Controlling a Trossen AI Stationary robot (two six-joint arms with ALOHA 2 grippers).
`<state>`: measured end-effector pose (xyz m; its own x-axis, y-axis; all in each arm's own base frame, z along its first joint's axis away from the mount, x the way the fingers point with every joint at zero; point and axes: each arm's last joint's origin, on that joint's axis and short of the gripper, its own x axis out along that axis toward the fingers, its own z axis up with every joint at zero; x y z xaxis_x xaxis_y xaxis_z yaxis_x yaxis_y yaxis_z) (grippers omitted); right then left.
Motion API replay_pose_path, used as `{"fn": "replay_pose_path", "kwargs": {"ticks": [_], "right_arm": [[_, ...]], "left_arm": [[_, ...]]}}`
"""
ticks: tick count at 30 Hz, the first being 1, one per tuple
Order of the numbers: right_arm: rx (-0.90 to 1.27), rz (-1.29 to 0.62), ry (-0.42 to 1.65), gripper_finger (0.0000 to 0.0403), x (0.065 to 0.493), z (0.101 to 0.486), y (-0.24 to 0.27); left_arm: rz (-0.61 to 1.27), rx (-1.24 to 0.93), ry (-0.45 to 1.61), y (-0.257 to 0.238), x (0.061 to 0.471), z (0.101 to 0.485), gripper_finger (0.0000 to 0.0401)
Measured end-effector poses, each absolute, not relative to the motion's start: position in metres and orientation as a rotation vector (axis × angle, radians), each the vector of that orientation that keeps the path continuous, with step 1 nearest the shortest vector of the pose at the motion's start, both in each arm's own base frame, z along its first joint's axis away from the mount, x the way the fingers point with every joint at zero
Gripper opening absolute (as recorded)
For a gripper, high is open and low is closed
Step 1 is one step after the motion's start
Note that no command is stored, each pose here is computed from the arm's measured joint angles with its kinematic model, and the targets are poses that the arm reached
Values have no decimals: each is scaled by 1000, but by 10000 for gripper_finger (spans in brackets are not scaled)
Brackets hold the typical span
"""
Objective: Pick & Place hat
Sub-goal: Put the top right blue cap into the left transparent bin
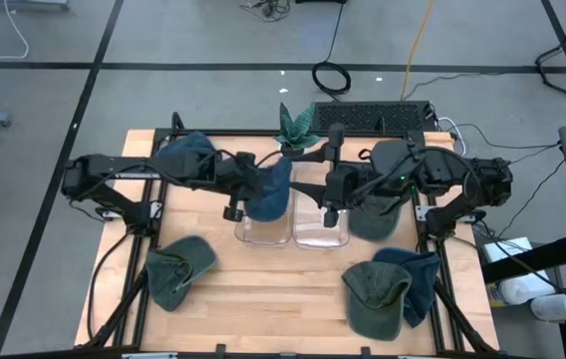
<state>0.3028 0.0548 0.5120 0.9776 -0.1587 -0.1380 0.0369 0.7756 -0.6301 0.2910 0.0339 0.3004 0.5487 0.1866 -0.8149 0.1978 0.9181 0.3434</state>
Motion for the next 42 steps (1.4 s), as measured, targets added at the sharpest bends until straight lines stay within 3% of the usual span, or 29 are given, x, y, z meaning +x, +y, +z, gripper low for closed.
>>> {"fn": "replay_pose_path", "kwargs": {"ticks": [17, 36, 42], "right_arm": [[-707, -112, 162, 212, 303, 515, 55], [-708, -106, 172, 215, 303, 514, 55], [-708, -105, 172, 219, 303, 514, 55]], "left_arm": [[-37, 348, 962, 40, 296, 253, 0], [-90, 293, 1127, 40, 321, 198, 1], [-72, 268, 1122, 41, 320, 199, 33]]}}
